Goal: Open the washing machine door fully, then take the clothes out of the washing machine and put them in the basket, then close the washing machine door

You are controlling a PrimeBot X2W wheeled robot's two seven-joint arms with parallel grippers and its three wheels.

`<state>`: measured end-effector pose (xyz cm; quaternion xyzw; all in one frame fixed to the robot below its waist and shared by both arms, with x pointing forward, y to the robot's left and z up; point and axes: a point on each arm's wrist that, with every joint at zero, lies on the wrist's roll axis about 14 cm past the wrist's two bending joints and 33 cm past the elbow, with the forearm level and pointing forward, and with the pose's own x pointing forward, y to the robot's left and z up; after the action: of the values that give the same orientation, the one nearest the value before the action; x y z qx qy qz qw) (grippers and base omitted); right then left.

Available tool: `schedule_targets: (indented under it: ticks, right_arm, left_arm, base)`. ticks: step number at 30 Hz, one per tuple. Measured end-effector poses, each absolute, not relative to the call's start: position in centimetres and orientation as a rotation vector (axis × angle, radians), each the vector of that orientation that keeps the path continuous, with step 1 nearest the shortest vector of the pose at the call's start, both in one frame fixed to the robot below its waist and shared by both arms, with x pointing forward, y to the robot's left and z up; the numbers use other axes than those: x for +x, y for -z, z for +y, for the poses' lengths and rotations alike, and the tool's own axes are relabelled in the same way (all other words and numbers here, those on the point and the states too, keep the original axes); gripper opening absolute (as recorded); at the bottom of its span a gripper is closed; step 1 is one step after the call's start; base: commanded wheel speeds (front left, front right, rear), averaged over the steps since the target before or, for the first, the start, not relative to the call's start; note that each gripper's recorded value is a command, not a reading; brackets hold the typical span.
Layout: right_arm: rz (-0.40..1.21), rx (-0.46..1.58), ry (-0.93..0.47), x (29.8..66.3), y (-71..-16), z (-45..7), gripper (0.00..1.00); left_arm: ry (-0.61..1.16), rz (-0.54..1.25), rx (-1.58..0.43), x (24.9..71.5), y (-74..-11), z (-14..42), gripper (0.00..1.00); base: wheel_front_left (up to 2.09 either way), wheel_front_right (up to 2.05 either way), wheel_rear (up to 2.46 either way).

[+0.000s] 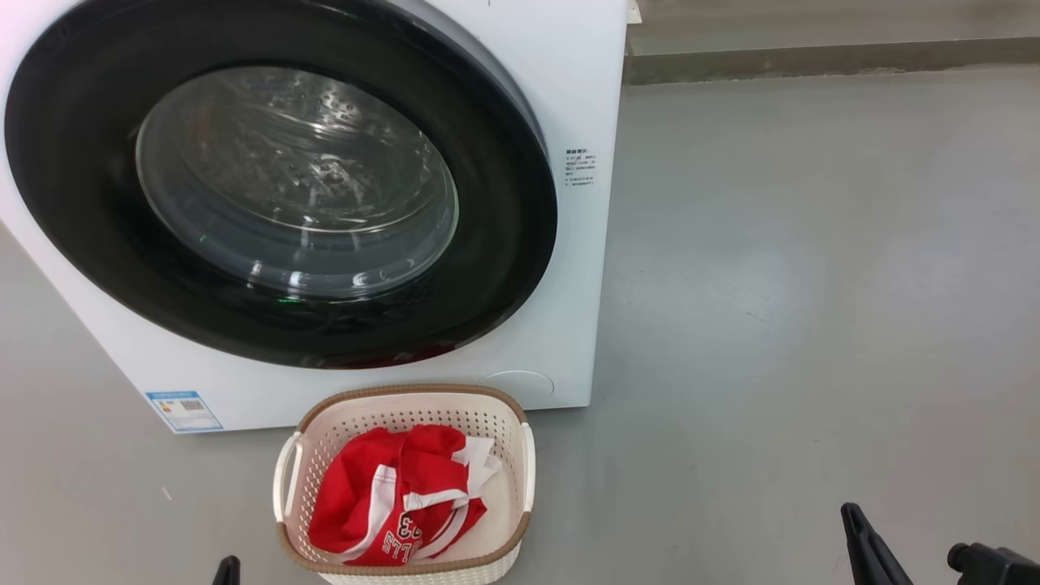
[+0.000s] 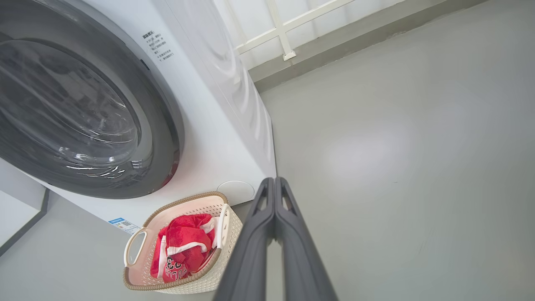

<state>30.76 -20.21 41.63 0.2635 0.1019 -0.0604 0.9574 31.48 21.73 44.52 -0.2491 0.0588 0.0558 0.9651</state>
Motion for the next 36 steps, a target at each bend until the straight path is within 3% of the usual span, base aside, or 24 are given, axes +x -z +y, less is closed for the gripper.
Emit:
schedule_targets:
  ticks: [36]
  right_arm:
    - [0.165,0.915,0.172,33.2,-43.3,-20.7,0.0]
  left_arm:
    - [-0.136,0.107,-0.89,33.8,-45.4,21.3,0.0]
  base:
    - [0.0,0.0,0.0]
